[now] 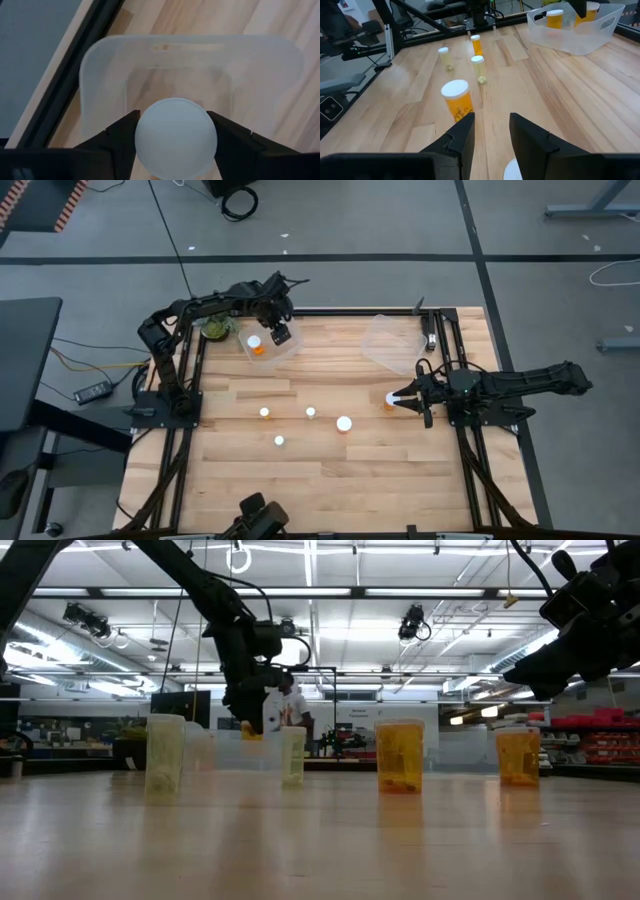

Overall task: Pick and place medicine bottles into bin by pill shape (circle, oval)
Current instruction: Put the orange capsule bottle into the left transparent bin

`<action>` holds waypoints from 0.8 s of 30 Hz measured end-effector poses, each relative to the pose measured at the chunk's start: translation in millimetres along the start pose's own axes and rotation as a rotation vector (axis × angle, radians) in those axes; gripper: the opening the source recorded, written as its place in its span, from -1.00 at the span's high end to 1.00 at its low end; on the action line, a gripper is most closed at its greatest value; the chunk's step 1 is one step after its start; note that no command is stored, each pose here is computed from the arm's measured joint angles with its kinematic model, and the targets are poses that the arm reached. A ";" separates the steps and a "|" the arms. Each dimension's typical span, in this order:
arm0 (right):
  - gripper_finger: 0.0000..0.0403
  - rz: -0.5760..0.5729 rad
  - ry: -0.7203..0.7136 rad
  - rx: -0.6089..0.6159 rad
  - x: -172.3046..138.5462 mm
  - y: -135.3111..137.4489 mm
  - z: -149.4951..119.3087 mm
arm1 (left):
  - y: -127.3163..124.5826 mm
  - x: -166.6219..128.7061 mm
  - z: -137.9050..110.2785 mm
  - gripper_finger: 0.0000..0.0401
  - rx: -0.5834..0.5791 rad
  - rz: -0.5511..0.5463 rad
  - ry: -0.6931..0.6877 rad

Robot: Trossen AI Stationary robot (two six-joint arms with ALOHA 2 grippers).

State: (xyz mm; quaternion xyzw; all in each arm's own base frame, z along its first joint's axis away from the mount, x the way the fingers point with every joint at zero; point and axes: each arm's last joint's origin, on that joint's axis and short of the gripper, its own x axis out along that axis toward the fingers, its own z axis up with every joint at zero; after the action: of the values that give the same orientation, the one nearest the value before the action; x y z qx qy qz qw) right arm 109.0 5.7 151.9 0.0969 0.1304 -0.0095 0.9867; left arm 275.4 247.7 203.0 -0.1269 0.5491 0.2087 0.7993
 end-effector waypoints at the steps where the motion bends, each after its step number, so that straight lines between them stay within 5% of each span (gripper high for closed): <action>1: 0.36 0.000 0.000 0.000 0.0 0.0 0.0 | 0.1 0.0 0.4 -0.10 -0.004 0.002 -0.004; 24: 0.36 0.000 0.000 0.000 0.0 0.0 -0.2 | 2.6 24.5 3.9 -0.17 0.020 0.036 -0.001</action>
State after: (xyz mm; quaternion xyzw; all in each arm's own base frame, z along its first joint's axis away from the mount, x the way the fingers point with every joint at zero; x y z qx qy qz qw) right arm 109.0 5.7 151.7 0.0970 0.1305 -0.0094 0.9866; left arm 285.0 256.4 181.6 -0.1090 0.5531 0.2175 0.7968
